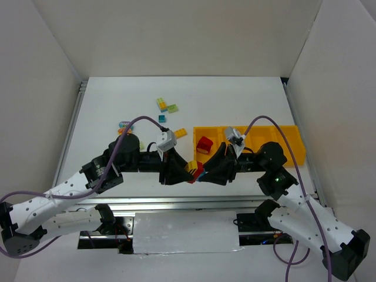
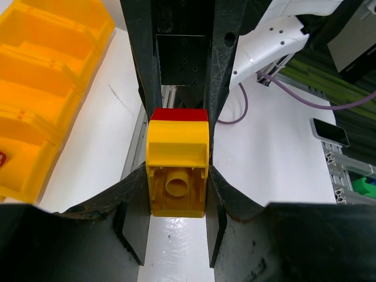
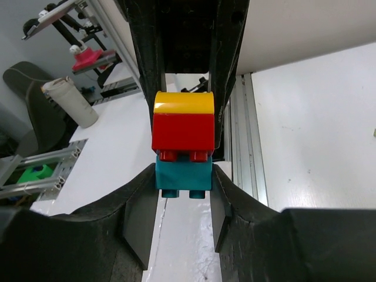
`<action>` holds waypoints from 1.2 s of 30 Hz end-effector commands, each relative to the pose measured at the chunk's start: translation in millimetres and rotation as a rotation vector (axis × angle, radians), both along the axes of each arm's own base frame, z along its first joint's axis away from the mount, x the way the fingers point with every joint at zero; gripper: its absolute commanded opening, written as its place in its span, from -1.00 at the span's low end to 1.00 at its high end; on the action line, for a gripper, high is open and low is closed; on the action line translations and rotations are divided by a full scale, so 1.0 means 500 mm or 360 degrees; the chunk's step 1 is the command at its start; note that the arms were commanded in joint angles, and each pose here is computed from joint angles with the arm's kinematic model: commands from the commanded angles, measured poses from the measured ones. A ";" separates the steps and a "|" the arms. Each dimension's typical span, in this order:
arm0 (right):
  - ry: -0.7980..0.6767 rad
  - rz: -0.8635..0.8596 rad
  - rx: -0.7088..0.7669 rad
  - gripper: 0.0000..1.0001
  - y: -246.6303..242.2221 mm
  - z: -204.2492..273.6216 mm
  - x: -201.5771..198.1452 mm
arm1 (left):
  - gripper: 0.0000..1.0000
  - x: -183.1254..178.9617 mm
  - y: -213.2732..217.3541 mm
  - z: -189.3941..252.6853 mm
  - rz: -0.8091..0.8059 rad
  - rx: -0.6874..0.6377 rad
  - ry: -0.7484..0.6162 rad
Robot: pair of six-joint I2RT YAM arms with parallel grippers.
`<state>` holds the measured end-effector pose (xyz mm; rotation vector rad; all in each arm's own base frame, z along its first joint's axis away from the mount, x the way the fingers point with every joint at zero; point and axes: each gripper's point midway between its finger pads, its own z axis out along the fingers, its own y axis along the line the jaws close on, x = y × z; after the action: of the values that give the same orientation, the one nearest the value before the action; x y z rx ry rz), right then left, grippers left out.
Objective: Sort the legos into containers by color
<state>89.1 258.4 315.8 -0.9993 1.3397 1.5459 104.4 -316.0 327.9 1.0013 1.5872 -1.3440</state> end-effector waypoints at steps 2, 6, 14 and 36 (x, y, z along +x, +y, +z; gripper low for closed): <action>-0.0020 -0.0027 -0.0076 -1.00 0.006 -0.061 0.024 | -1.00 0.027 0.020 0.056 0.0190 -0.0076 -0.0051; 0.0062 -0.0093 -0.0132 -1.00 0.004 -0.099 0.058 | -1.00 0.050 0.035 0.063 0.0325 -0.0045 -0.0030; 0.0307 -0.0421 -0.0147 -1.00 -0.027 -0.125 0.149 | -1.00 0.092 0.066 0.059 0.0532 -0.0031 -0.0002; 0.1189 -0.2653 -0.0872 -0.14 -0.406 -0.362 0.510 | -1.00 0.159 0.135 -0.029 0.0955 0.0215 0.0169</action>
<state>330.5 55.7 119.3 0.6386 2.2159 0.1429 185.5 -250.7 305.6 0.4721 1.9174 -0.8694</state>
